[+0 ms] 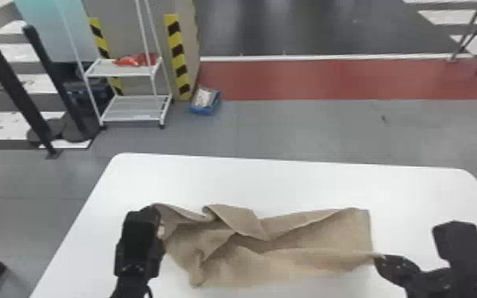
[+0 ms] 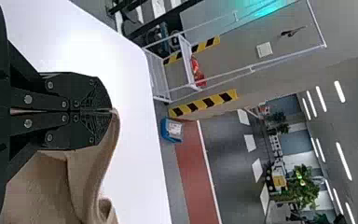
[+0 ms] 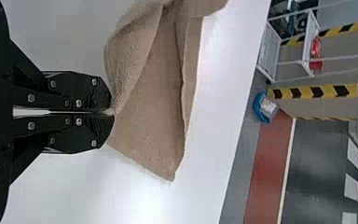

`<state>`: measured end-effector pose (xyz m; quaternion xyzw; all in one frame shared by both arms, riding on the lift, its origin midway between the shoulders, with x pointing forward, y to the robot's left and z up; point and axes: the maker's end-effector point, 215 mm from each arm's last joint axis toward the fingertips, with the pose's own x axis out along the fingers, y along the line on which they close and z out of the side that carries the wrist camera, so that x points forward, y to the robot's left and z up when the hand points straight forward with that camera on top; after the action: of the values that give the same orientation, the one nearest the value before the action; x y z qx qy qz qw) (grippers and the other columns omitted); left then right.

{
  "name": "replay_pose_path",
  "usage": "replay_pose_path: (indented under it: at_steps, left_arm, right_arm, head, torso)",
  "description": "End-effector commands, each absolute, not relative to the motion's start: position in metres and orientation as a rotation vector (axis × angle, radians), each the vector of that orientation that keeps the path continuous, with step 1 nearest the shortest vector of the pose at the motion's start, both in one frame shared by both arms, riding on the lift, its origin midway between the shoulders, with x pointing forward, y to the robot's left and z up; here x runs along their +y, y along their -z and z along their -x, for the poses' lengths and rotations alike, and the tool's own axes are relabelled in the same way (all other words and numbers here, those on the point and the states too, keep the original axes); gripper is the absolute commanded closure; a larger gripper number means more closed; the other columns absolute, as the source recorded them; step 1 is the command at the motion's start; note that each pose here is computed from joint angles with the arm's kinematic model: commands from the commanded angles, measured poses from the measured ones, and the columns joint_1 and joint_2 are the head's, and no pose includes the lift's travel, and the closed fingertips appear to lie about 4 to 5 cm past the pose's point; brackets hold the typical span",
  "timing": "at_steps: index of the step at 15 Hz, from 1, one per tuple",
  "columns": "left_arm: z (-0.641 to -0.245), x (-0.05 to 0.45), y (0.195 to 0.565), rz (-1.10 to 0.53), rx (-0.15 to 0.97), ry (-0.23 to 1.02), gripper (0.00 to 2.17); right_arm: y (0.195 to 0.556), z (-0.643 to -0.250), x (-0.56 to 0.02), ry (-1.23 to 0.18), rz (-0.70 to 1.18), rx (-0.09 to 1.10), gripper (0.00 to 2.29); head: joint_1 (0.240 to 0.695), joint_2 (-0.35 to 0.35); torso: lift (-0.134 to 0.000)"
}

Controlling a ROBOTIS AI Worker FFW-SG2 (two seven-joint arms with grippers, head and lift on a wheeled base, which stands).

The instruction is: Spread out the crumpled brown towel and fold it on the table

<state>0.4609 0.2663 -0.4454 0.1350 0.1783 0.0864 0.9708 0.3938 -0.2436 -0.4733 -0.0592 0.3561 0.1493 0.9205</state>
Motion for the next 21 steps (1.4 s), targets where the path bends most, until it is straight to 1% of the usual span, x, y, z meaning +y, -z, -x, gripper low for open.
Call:
replay_pose_path:
  at_steps: [1,6,7,8,9,11,12,14,15,18,20,21]
  left_arm:
    - [-0.46,0.283,0.438,-0.278,0.373,-0.197,1.38]
    - [-0.458,0.31,0.436,-0.295,0.414,-0.225,1.38]
    - [-0.458,0.313,0.435,-0.308,0.424,-0.23,1.38]
    - [-0.454,0.318,0.443,-0.32,0.469,-0.235,1.38]
    - [-0.455,0.32,0.442,-0.321,0.484,-0.23,1.38]
    - [-0.467,0.321,0.439,-0.339,0.501,-0.23,1.38]
    - [-0.476,0.316,0.449,-0.343,0.522,-0.219,1.38]
    - [-0.498,0.299,0.461,-0.357,0.524,-0.186,1.38]
    - [-0.512,0.289,0.462,-0.384,0.512,-0.174,1.38]
    - [-0.553,0.257,0.441,-0.403,0.408,-0.159,1.38]
    - [-0.575,0.238,0.426,-0.402,0.36,-0.144,1.38]
    - [-0.586,0.23,0.422,-0.419,0.347,-0.139,1.38]
  right_arm:
    - [0.454,-0.409,-0.29,-0.221,0.1,0.704,1.11]
    - [0.431,-0.427,-0.362,-0.097,0.074,0.658,1.11]
    - [0.427,-0.431,-0.364,-0.106,0.065,0.65,1.11]
    - [0.423,-0.433,-0.37,-0.102,0.056,0.643,1.11]
    - [0.42,-0.434,-0.376,-0.094,0.047,0.634,1.11]
    - [0.42,-0.44,-0.377,-0.1,0.037,0.632,1.11]
    - [0.426,-0.439,-0.373,-0.107,0.034,0.644,1.11]
    - [0.43,-0.44,-0.369,-0.113,0.027,0.644,1.11]
    - [0.431,-0.439,-0.37,-0.115,0.03,0.64,1.11]
    - [0.437,-0.425,-0.381,-0.096,0.039,0.651,1.11]
    - [0.442,-0.417,-0.389,-0.085,0.044,0.657,1.11]
    - [0.442,-0.416,-0.393,-0.083,0.051,0.646,1.11]
  head:
    - [0.695,0.032]
    - [0.695,-0.034]
    - [0.695,-0.045]
    - [0.695,-0.053]
    - [0.695,-0.061]
    - [0.695,-0.067]
    - [0.695,-0.069]
    - [0.695,-0.071]
    - [0.695,-0.075]
    - [0.695,-0.095]
    - [0.695,-0.12]
    - [0.695,-0.146]
  torso:
    - [0.0]
    - [0.0]
    - [0.0]
    - [0.0]
    - [0.0]
    - [0.0]
    - [0.0]
    - [0.0]
    - [0.0]
    - [0.0]
    - [0.0]
    - [0.0]
